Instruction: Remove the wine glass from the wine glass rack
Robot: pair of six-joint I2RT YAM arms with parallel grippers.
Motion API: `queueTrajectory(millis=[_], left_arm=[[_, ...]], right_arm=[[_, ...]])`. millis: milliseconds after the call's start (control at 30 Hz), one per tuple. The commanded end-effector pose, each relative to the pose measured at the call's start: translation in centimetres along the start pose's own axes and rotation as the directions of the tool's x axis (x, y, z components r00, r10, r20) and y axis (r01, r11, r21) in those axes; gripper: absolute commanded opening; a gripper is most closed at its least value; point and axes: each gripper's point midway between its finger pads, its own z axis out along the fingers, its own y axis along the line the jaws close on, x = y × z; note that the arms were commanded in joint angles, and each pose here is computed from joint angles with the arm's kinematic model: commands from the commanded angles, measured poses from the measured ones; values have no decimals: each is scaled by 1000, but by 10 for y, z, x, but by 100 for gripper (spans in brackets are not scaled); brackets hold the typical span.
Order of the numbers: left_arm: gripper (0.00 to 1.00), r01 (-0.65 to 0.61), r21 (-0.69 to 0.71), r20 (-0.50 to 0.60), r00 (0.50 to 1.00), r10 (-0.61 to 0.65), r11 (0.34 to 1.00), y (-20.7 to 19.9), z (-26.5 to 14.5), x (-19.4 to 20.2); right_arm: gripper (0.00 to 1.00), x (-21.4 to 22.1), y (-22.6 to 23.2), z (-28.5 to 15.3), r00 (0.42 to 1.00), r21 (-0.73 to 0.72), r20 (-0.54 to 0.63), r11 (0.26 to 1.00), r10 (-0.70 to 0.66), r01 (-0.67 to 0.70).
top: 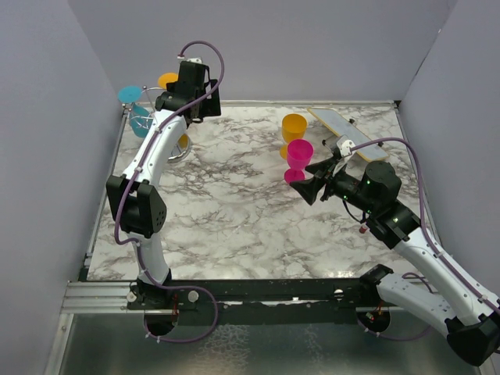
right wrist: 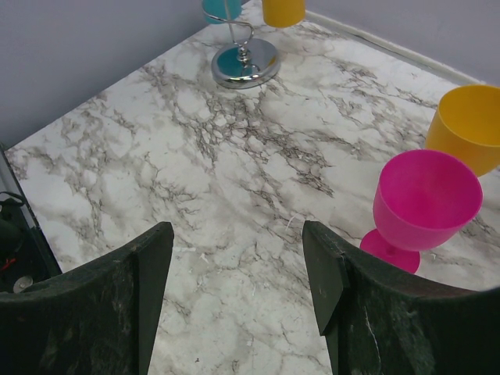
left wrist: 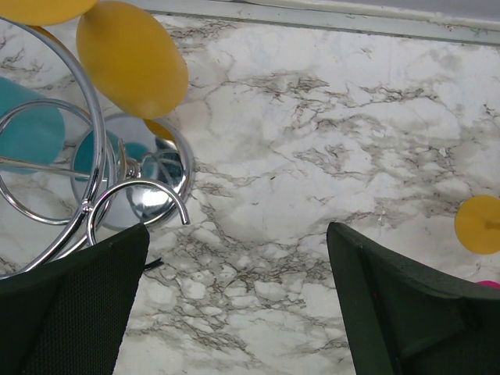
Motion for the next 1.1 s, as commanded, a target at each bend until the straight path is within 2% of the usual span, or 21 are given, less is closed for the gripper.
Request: queueTrajectory(millis=[0,1067], left_arm=[[99,2,-41,19,1000,-1,999,10,-11,-9],[99,-22,-148,-21,1000,19,989,64,-32,-4]], right_arm=[[68,-12,0,-3,999,16,30,1000,-13,12],[68,-13,-1,-3,999,19,32,1000,-11,11]])
